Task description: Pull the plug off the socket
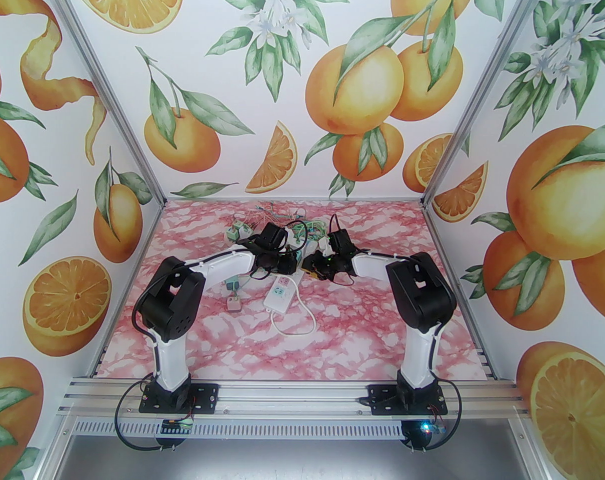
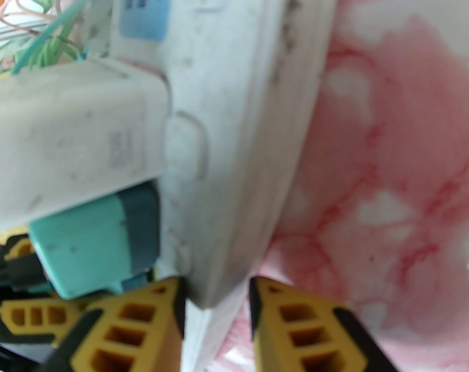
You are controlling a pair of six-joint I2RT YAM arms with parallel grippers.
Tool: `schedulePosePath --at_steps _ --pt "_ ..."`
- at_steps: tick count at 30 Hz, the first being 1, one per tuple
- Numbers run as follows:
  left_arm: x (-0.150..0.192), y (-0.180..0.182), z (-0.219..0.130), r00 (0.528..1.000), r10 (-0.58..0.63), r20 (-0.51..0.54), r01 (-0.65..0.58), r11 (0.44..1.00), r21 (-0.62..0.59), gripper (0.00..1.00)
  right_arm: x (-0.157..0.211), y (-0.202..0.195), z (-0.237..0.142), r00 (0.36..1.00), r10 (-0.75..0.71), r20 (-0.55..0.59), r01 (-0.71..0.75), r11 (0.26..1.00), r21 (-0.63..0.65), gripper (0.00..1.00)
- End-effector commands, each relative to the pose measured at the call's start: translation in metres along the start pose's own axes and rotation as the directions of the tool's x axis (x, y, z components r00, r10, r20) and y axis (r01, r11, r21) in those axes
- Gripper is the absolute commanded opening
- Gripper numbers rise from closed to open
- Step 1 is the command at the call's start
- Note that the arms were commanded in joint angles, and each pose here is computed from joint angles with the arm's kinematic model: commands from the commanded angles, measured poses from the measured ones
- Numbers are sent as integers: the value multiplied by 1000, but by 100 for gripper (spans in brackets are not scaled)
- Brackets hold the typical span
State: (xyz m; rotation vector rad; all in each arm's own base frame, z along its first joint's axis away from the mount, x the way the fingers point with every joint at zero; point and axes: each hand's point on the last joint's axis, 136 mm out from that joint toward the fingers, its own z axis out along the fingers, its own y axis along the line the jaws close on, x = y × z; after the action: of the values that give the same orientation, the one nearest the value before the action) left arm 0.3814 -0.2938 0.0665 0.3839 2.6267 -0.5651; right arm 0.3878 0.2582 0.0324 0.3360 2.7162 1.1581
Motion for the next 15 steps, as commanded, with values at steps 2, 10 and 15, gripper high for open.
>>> schedulePosePath --at_steps 2,10,15 --pt "-26 -13 -40 995 50 92 -46 998 -44 20 25 -60 11 994 97 -51 -84 974 210 33" --pt "-24 -19 -50 986 132 97 -118 984 -136 20 23 -58 10 994 93 -49 -81 974 211 33" --pt "-32 -25 -68 982 135 128 -119 985 -125 20 18 -45 4 997 66 -38 -58 981 186 34"
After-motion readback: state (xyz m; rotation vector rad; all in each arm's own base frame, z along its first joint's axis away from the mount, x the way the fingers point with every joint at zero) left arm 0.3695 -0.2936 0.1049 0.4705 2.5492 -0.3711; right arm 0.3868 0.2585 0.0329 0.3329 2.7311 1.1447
